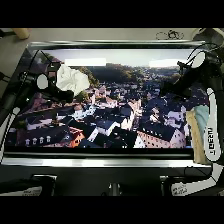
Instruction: Fold the shirts.
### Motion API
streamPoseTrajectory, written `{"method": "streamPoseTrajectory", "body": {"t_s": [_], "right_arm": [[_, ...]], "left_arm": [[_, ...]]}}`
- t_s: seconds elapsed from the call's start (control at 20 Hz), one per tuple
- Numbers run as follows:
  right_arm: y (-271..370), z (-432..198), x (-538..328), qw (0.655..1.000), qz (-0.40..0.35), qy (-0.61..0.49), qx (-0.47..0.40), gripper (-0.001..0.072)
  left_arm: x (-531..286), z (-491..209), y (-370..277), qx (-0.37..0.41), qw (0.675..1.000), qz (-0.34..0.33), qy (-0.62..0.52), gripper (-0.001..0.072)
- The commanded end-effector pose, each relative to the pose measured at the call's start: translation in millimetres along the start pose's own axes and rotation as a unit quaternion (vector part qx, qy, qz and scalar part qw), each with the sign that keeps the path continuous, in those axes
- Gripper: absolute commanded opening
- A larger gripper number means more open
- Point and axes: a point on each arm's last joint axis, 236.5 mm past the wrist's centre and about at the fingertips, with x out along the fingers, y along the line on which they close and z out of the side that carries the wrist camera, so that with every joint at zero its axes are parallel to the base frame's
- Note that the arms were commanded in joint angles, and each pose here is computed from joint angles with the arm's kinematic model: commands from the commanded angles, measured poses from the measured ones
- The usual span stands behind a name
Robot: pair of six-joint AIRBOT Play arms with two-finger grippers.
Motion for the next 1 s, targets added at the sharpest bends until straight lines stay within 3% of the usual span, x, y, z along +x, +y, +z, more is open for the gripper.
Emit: {"method": "streamPoseTrajectory", "body": {"t_s": [0.0, 0.6, 0.95], "right_arm": [[0, 0, 0, 1.0, 0.0, 0.0, 0.0, 0.0676], [1, 3, 0, 1.0, 0.003, -0.007, 0.01, 0.0676], [4, 39, -3, 0.996, 0.01, -0.082, 0.016, 0.0676]], "left_arm": [[0, 0, 0, 0.0, 1.0, 0.0, 0.0, 0.0595], [1, 2, -1, -0.005, 1.0, -0.002, -0.003, 0.0596], [17, 56, -29, -0.018, 0.993, -0.056, -0.106, 0.06]]}}
